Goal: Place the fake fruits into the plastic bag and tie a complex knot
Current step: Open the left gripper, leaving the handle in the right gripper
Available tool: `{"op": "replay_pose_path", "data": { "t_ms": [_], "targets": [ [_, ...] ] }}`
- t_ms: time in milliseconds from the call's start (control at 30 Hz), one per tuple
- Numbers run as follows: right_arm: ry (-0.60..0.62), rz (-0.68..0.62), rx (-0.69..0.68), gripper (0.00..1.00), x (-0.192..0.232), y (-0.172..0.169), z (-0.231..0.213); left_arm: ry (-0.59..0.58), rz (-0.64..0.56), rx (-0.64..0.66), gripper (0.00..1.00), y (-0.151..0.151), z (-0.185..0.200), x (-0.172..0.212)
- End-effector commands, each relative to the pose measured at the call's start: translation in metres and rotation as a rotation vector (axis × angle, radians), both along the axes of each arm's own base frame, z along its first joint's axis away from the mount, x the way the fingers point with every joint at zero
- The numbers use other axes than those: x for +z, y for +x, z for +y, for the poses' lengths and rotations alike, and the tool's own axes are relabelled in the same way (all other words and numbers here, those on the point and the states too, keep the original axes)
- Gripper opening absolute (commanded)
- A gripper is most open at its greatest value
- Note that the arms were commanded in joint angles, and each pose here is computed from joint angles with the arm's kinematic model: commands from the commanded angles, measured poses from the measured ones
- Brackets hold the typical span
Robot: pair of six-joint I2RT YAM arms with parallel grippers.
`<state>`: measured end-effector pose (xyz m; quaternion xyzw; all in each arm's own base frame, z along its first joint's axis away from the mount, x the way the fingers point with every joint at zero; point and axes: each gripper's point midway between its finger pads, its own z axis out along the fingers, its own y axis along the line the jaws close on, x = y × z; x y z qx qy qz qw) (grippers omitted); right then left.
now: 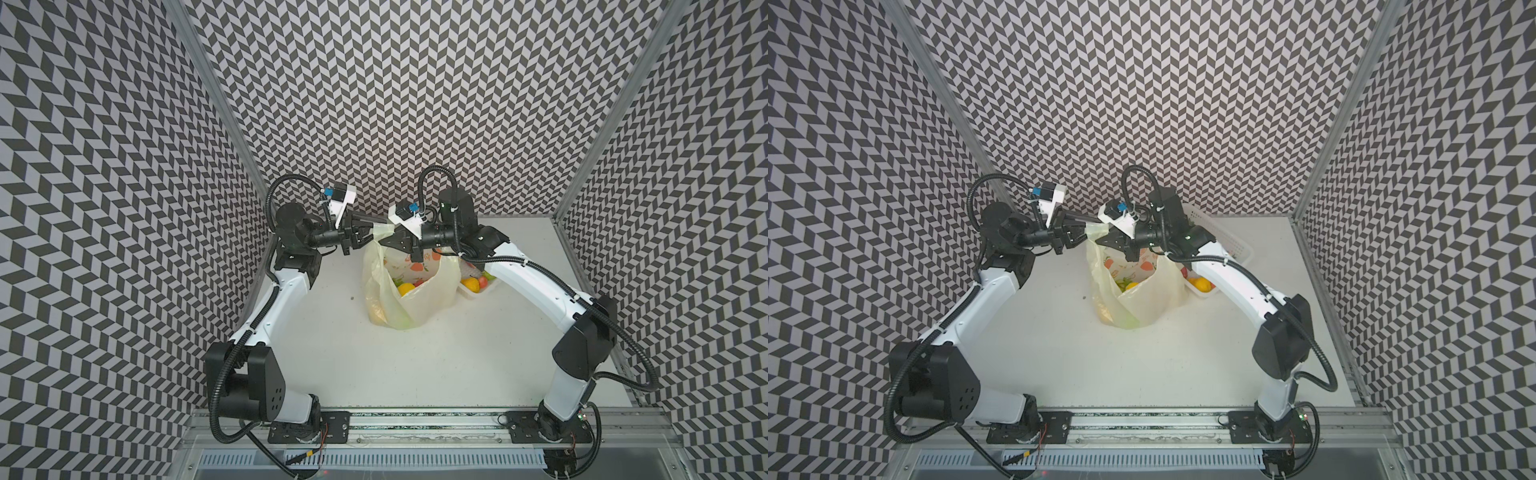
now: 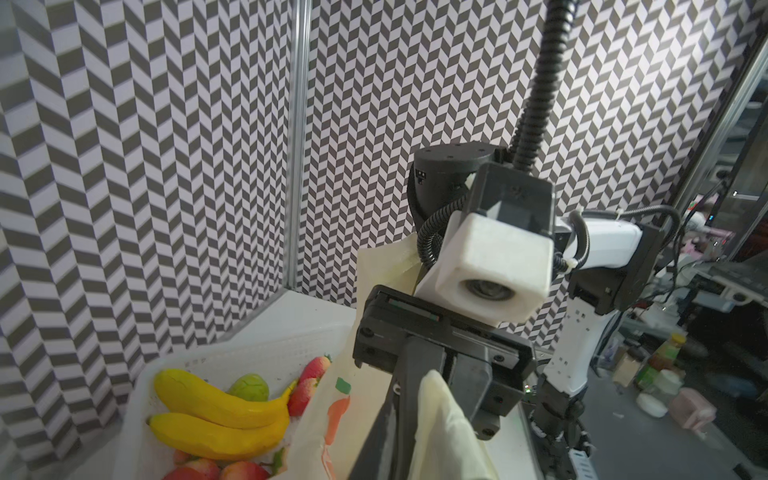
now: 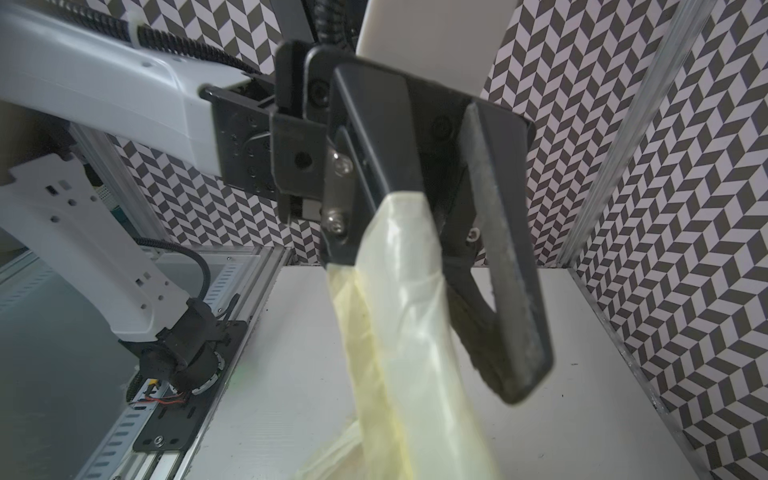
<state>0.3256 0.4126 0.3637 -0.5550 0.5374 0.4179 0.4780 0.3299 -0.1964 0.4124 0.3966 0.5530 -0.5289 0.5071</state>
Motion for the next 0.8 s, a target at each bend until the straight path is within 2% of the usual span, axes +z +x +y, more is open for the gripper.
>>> {"op": "replay_pose_path", "data": {
  "t_ms": [0, 133, 267, 467, 633, 767],
  "targets": [
    [0.050, -0.047, -0.019, 0.00, 0.021, 0.002, -0.007, -0.012, -0.077, 0.068, 0.36, -0.010, 0.021, 0.023],
    [0.063, -0.053, -0.016, 0.00, 0.027, 0.000, -0.009, -0.010, -0.071, 0.138, 0.54, -0.012, 0.043, 0.019],
    [0.080, -0.062, -0.006, 0.00, 0.036, -0.004, -0.010, -0.001, -0.067, 0.174, 0.66, -0.015, 0.052, 0.002],
    [0.095, -0.069, 0.008, 0.00, 0.048, -0.010, -0.013, 0.005, -0.086, 0.169, 0.76, -0.018, 0.044, -0.019],
    [0.108, -0.092, 0.012, 0.00, 0.061, -0.016, -0.017, 0.011, -0.165, 0.162, 0.86, -0.024, 0.032, -0.022],
    [0.111, -0.087, 0.012, 0.00, 0.062, -0.017, -0.017, 0.007, -0.188, 0.223, 0.94, -0.015, 0.032, -0.019]
  ]
}}
